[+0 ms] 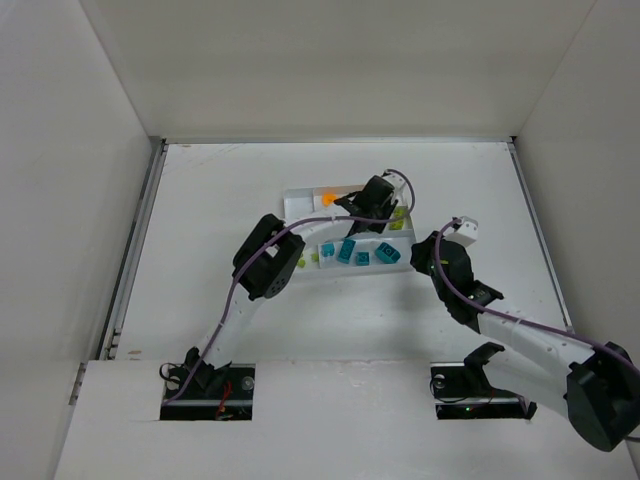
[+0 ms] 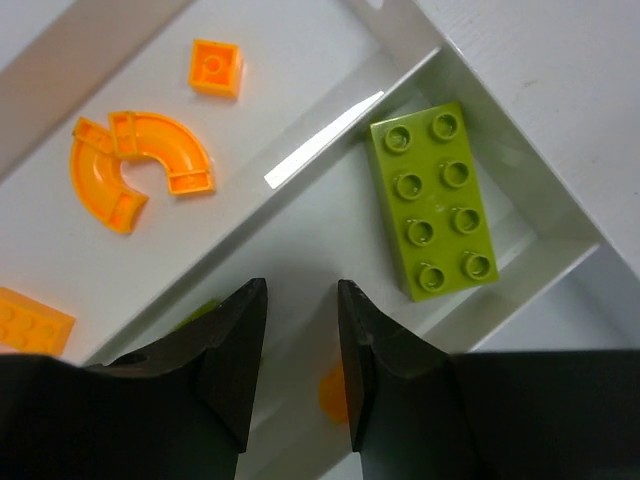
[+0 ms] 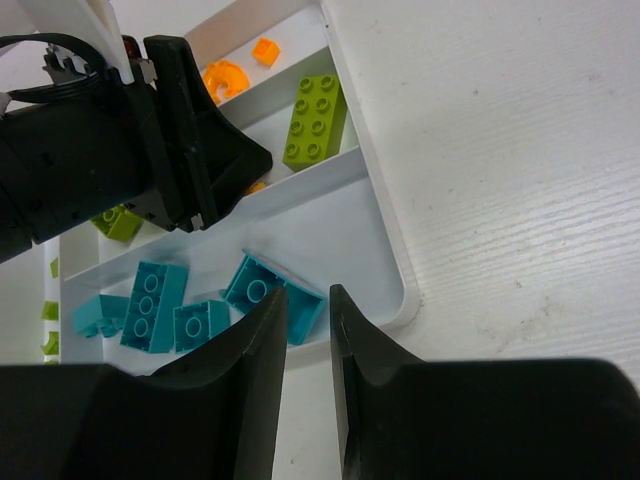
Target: Sort the legos into containers by color
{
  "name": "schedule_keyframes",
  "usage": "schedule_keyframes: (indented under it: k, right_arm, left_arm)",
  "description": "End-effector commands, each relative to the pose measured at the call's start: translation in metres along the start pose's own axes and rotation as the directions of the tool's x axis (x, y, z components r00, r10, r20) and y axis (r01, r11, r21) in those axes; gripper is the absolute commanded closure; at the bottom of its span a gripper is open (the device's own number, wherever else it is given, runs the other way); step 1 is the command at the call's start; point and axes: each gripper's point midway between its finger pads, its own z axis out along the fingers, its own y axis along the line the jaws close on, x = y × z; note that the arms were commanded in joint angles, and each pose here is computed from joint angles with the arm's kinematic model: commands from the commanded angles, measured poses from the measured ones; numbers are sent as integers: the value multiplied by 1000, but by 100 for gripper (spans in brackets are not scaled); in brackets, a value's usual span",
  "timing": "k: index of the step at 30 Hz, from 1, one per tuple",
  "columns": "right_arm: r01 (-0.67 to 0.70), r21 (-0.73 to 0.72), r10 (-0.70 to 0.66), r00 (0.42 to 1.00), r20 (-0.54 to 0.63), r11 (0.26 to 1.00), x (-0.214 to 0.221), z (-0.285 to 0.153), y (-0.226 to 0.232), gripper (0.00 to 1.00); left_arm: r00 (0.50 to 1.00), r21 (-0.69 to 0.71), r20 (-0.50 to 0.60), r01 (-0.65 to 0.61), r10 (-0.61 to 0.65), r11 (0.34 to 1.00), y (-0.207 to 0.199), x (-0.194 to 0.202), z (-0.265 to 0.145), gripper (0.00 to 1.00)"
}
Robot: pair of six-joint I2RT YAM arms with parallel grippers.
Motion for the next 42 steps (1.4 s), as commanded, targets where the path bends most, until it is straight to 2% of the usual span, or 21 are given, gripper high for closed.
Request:
schedule_keyframes:
  k: [1, 4, 12, 15, 21, 25, 29, 32, 34, 36, 38, 40, 42]
  right_arm:
    - [-30, -31, 31, 999, 41, 999, -17, -1, 10, 71]
    - [-33, -31, 35, 998, 44, 999, -18, -1, 10, 71]
    - [-38, -28, 39, 998, 42, 999, -16, -2, 7, 70]
    - [-37, -28, 38, 998, 40, 999, -15, -2, 6, 70]
    - [-30, -23, 31, 999, 30, 999, -14, 1, 8, 70]
    - [-23, -29, 24, 1000, 18, 999, -14, 3, 12, 70]
    - [-16, -32, 17, 1000, 11, 999, -15, 4, 16, 71]
    - [-14, -22, 15, 1000, 5, 1000, -16, 5, 14, 79]
    - [-16, -21, 16, 1000, -5, 1000, -17, 7, 15, 88]
    - [-12, -20, 11, 1000, -28, 1000, -16, 10, 17, 92]
    - [-9, -20, 9, 999, -35, 1000, -18, 11, 20, 91]
    - [-11, -25, 11, 1000, -24, 1000, -22, 9, 23, 86]
    - [-18, -35, 18, 1000, -1, 999, -29, 5, 25, 66]
  left_arm:
    - [995, -31, -87, -50, 48, 998, 9, 28, 3, 70]
    - [998, -118, -21, -54, 52, 992, 21, 15, -5, 74]
    - [970, -296, 240, 47, 26, 954, 51, -46, -41, 74]
    - [953, -275, 303, 93, -5, 957, 48, -62, -52, 74]
    - [914, -89, 378, 192, -146, 977, 22, -94, -86, 73]
    - [899, 15, 383, 223, -211, 975, 12, -104, -105, 72]
    - [936, -3, 288, 213, -203, 977, 12, -78, -110, 78]
    - [951, -29, 224, 226, -214, 974, 18, -51, -110, 86]
    - [945, -33, 214, 260, -247, 965, 21, -39, -113, 88]
    - [928, -10, 229, 305, -295, 952, 22, -37, -120, 88]
    - [913, 0, 244, 338, -328, 941, 23, -37, -128, 84]
    - [899, 2, 259, 365, -353, 931, 25, -36, -137, 73]
    - [886, -4, 277, 388, -372, 921, 28, -32, -149, 57]
